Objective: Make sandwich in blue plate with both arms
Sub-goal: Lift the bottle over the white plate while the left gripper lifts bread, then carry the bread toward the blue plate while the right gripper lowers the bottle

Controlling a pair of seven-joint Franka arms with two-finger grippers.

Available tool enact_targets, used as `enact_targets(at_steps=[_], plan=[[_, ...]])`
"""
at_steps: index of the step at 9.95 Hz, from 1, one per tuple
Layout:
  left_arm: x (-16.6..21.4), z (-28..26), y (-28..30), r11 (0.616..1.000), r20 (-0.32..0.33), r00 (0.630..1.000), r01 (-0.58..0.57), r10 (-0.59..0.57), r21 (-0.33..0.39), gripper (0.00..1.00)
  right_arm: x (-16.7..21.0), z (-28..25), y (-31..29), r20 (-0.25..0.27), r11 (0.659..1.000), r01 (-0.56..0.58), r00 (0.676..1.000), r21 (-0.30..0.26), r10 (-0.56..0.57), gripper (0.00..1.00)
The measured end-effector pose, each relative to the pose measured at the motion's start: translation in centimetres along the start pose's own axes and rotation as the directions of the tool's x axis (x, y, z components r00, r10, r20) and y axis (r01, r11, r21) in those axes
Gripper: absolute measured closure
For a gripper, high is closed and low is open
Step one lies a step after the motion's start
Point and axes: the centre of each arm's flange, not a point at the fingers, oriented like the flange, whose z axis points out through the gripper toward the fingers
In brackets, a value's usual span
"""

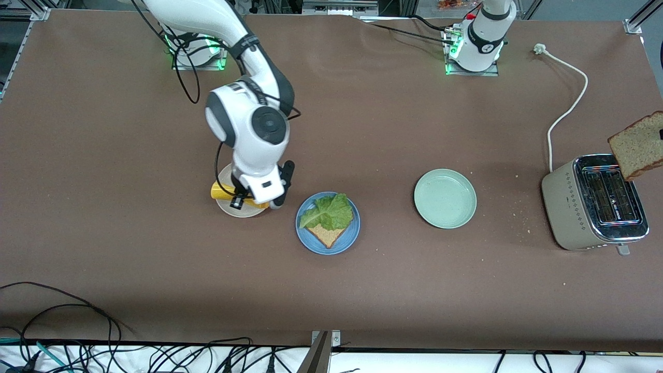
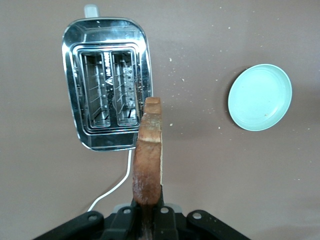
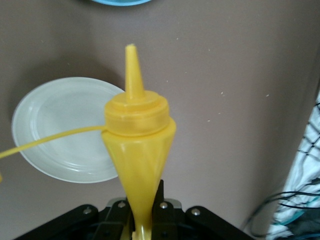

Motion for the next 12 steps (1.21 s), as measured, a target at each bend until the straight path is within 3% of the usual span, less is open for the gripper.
enact_targets(at_steps=[2,4,7,8,12], plan=[[0.0,0.5,0.3,1.0,0.018,1.0,-0.004,0.005,-0.023,0.91,4.0,0.3,-3.4,0.111,0.983,0.139,0.986,-0.122,-0.126,0.86],[0.3,0.9,0.9,0.997,0.015,1.0,-0.004,0.005,-0.076,0.91,6.9,0.6,-6.3,0.201,0.955,0.228,0.961,-0.191,-0.189,0.86],[1.3,2.4,3.1,0.987,0.044,0.998,0.047,-0.041,-0.151,0.91,8.3,-0.2,-8.5,0.394,0.921,0.239,0.913,-0.307,-0.106,0.87],[1.9,3.1,4.2,0.983,0.06,0.997,0.064,-0.054,-0.169,0.91,8.9,-0.9,-8.6,0.423,0.914,0.231,0.903,-0.334,-0.074,0.87],[4.0,6.2,7.2,0.965,0.124,0.99,0.098,-0.07,-0.242,0.91,8.5,-2.0,-6.9,0.425,0.914,0.189,0.905,-0.359,-0.02,0.87]])
